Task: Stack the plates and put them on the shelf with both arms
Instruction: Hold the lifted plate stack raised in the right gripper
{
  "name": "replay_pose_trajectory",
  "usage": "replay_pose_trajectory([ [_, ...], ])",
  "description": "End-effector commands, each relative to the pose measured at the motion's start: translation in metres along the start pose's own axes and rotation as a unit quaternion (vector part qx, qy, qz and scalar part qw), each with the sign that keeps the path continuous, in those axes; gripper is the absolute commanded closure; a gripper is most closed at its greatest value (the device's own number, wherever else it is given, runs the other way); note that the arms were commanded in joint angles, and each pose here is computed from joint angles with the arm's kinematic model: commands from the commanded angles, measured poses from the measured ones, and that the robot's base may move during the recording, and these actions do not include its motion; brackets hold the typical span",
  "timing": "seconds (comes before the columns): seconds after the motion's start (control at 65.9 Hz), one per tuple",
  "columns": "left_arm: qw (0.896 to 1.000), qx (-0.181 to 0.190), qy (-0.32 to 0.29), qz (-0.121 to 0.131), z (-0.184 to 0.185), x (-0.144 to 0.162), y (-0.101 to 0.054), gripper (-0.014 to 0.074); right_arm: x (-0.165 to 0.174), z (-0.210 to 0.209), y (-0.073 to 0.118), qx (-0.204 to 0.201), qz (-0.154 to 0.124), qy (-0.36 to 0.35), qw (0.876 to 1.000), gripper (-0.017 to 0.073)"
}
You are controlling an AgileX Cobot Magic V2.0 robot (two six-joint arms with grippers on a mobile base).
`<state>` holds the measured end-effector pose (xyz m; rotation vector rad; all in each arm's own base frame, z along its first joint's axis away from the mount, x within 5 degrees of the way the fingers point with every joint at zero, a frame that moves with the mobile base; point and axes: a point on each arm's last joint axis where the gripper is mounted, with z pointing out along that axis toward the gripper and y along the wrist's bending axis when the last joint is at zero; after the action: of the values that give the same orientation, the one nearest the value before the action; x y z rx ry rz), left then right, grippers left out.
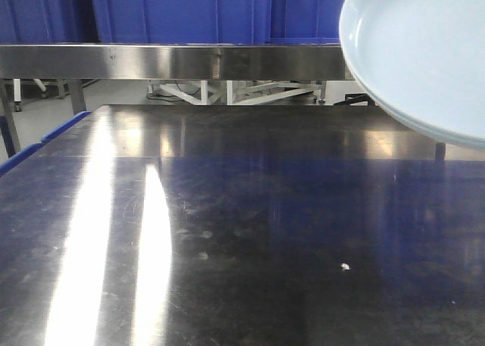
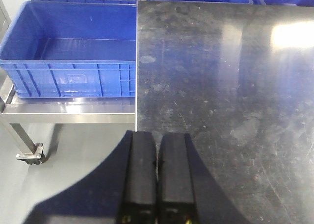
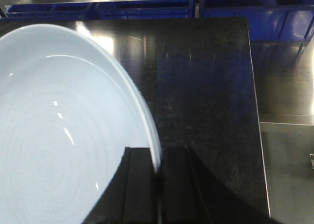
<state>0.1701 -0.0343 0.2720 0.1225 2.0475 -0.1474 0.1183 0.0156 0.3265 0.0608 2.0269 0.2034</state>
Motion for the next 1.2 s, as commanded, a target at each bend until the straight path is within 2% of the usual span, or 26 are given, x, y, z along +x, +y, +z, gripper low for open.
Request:
replay_pose_trajectory([
  [0.0, 0.998, 0.012, -0.058, -0.004, -0.0044, -0.0171, -0.0026, 0.0505, -0.0113, -0.0098, 0.0015, -0.010, -0.002, -0.065, 0.998, 0.0511],
  [1.184, 0.998, 0.012, -0.058, -0.004, -0.0044, -0.0171, -0.0026, 0.0505, -0.0101, -0.0118, 0.0013, -0.010, -0.002, -0.068, 0.998, 0.0511],
])
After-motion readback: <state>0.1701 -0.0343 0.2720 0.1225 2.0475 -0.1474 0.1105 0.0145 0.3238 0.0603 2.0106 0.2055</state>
